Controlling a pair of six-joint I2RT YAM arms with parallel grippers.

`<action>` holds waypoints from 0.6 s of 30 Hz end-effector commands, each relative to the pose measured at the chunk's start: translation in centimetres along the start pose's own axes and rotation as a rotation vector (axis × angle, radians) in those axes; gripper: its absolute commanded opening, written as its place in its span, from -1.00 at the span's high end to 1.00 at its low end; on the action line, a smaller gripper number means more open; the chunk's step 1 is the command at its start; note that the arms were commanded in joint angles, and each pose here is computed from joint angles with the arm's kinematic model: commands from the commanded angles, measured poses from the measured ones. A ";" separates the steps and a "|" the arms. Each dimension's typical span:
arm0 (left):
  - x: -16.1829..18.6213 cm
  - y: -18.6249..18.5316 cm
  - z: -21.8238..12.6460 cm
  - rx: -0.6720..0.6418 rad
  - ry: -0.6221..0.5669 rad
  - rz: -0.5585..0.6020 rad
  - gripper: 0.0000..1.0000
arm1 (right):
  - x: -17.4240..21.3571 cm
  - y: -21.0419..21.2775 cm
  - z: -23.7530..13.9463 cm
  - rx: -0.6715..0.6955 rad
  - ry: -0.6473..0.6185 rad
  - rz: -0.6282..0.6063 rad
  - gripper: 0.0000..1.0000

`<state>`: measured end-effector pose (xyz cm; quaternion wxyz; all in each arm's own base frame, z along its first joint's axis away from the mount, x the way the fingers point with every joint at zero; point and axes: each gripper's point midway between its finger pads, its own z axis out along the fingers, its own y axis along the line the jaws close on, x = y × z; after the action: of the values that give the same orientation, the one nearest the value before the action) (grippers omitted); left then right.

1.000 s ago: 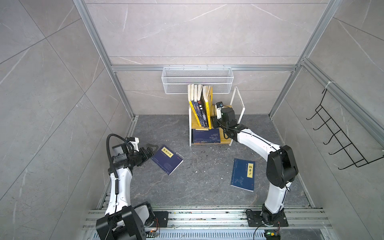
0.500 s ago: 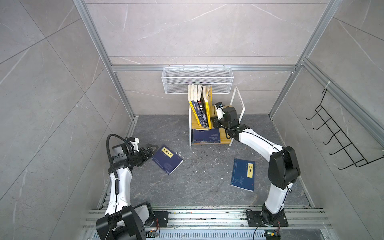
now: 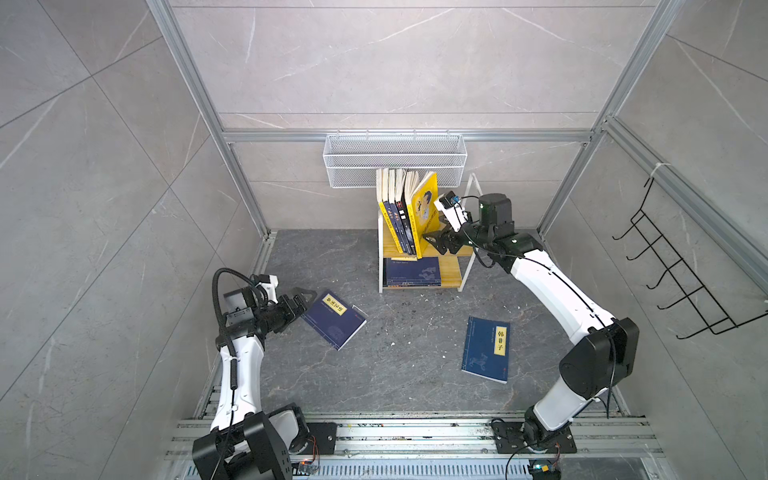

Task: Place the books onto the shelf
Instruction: 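Release the yellow book and withdraw right gripper from the shelf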

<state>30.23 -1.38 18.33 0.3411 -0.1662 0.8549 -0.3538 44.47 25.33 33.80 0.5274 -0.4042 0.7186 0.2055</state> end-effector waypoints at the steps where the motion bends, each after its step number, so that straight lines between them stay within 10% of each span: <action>1: -1.0 -1.5 -0.7 0.041 -0.036 0.049 -0.99 | 1.0 2.9 0.6 -0.178 0.017 -0.026 -0.64; 18: -1.2 -1.3 -0.9 0.028 -0.036 0.042 -0.99 | -0.9 1.6 3.5 -0.238 -0.027 -0.026 -0.22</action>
<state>30.16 -1.27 18.55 0.3449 -0.1666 0.8536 -0.3530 45.37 28.67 32.63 0.4916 -0.4647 0.6839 0.2734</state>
